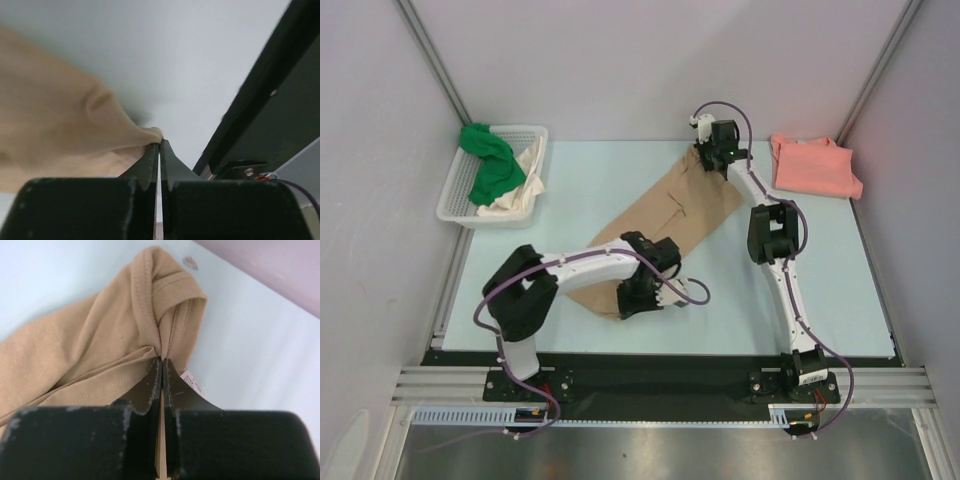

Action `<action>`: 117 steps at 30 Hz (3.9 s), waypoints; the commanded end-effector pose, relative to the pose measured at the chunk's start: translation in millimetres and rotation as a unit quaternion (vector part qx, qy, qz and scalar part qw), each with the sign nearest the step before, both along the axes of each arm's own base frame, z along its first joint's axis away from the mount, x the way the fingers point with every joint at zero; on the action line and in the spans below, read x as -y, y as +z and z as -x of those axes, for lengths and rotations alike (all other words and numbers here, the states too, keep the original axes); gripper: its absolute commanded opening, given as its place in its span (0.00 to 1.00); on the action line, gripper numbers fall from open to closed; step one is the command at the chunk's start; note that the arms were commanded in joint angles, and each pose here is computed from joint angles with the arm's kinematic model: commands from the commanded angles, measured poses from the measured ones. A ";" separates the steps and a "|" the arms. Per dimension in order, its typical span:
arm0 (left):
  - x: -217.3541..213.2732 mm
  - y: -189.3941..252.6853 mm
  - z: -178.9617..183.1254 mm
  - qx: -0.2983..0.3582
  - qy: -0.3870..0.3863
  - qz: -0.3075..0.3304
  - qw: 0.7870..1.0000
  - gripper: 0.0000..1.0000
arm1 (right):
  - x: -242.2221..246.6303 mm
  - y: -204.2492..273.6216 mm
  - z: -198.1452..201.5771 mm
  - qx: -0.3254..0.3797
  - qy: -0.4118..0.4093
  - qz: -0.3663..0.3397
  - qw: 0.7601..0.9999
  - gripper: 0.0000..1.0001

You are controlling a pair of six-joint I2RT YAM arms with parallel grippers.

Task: Fold and stack the t-shirts
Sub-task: Fold the tshirt

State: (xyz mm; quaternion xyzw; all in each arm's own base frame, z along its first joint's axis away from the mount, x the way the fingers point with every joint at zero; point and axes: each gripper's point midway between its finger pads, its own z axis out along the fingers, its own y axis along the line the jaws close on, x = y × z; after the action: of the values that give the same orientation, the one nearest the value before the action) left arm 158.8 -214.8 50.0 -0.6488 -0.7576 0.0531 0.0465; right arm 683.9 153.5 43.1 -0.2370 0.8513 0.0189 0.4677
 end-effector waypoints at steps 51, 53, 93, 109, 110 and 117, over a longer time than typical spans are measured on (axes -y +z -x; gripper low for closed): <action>-23.7 37.8 -71.6 -0.051 0.301 0.152 0.940 0.59 | 79.7 46.5 83.2 -0.098 -0.090 -0.181 0.974 0.60; -29.3 27.4 -73.0 -0.056 0.322 0.152 0.933 0.58 | 80.8 31.7 80.9 -0.106 -0.092 -0.176 0.974 0.60; -45.4 -23.3 -18.4 -0.127 0.300 0.053 0.944 0.00 | 58.5 15.6 -30.8 0.007 -0.141 -0.176 0.974 0.00; -23.7 -19.6 1.7 -0.125 0.240 0.043 0.962 0.00 | 20.1 46.4 -59.1 0.096 -0.113 -0.236 0.960 0.00; -22.8 -18.8 1.7 -0.123 0.238 0.042 0.962 0.01 | 21.0 48.0 -59.5 0.097 -0.117 -0.241 0.959 0.00; -23.8 11.2 -17.2 -0.053 0.220 0.070 0.971 0.43 | 44.4 60.0 -43.5 0.057 -0.126 -0.224 0.965 0.59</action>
State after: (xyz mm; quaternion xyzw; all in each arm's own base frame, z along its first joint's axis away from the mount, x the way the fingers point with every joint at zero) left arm 161.5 -187.1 26.2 -0.4419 -0.8787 0.1546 0.0938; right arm 721.9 133.2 41.1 -0.0210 0.8415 0.1432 0.5206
